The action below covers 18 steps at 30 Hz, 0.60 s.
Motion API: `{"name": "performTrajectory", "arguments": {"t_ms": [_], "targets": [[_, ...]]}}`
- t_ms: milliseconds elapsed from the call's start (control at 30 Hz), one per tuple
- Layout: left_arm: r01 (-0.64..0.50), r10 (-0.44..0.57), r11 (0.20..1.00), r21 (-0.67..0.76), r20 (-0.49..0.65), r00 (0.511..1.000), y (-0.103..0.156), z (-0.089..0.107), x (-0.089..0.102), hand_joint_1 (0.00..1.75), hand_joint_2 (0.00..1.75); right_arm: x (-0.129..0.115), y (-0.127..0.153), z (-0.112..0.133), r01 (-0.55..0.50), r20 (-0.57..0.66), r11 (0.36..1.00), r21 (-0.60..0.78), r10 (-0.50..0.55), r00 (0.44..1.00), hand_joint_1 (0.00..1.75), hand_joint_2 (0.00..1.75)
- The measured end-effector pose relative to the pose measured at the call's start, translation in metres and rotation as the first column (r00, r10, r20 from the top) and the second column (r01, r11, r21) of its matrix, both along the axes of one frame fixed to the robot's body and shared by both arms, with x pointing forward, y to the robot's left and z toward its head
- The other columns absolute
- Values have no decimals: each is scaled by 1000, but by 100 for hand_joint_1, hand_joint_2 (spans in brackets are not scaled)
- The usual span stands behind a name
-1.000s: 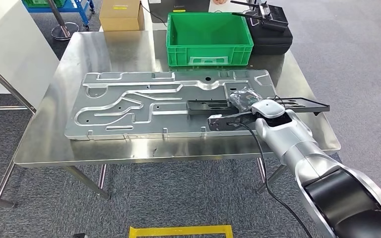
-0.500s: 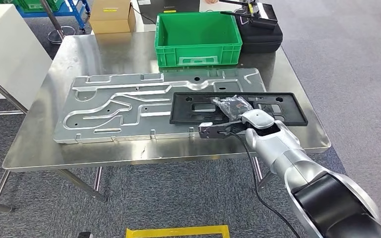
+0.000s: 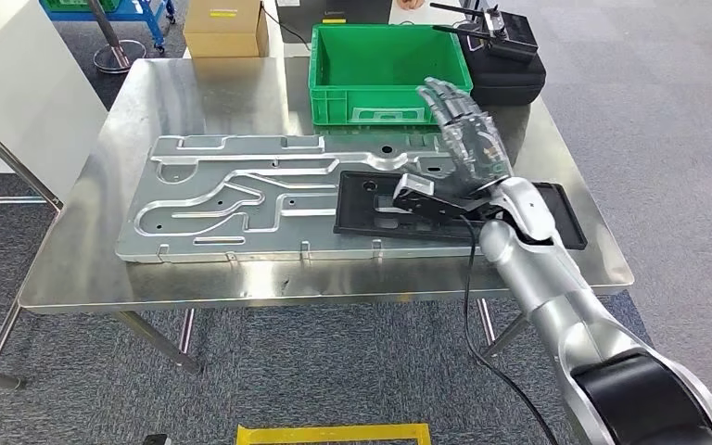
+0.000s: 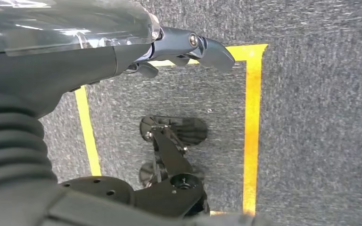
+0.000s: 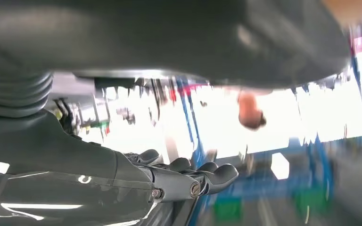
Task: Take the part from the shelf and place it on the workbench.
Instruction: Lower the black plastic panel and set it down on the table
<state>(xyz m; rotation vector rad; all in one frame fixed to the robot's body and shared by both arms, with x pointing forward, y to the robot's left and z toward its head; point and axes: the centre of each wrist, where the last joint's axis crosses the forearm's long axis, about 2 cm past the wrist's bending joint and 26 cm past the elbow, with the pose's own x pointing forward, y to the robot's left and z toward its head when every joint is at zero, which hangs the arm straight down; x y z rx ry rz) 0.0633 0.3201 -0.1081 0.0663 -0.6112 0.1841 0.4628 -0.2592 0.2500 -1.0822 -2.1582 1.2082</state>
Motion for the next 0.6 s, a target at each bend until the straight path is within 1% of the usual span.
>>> {"name": "performTrajectory", "arguments": {"t_ms": [67, 133, 200, 267, 367, 400, 467, 533, 600], "targets": [[-12, 12, 1000, -10, 14, 1000, -1, 0, -2, 0, 0, -12, -25, 7, 33, 115, 996, 85, -43, 992, 0, 0], [-31, 31, 999, -20, 22, 999, -2, -1, -7, 0, 0, -28, -58, 7, 83, 212, 982, 168, -119, 970, 0, 0], [-50, 50, 998, -25, 21, 999, -2, -2, -13, 0, 0, -53, -93, -2, 141, 273, 963, 232, -203, 940, 0, 0], [-69, 70, 997, -28, 15, 997, -3, -2, -17, 0, 0, -87, -131, -18, 202, 304, 934, 296, -293, 906, 0, 0], [-103, 103, 994, -29, -1, 995, -5, -3, -23, 0, 0, -151, -187, -54, 307, 264, 871, 384, -422, 867, 0, 0], [-114, 114, 993, -27, -9, 993, -5, -3, -25, 0, 0, -175, -204, -67, 350, 233, 850, 393, -460, 857, 0, 0], [-131, 130, 991, -20, -28, 991, -5, -4, -30, 0, 0, -223, -239, -86, 446, 172, 808, 384, -538, 825, 0, 0], [-142, 141, 990, -15, -38, 989, -5, -4, -32, 0, 0, -263, -262, -98, 545, 119, 757, 360, -617, 778, 0, 0], [-148, 147, 989, -13, -38, 988, -5, -4, -31, 0, 0, -296, -276, -110, 633, 76, 701, 328, -688, 722, 0, 0]]}}
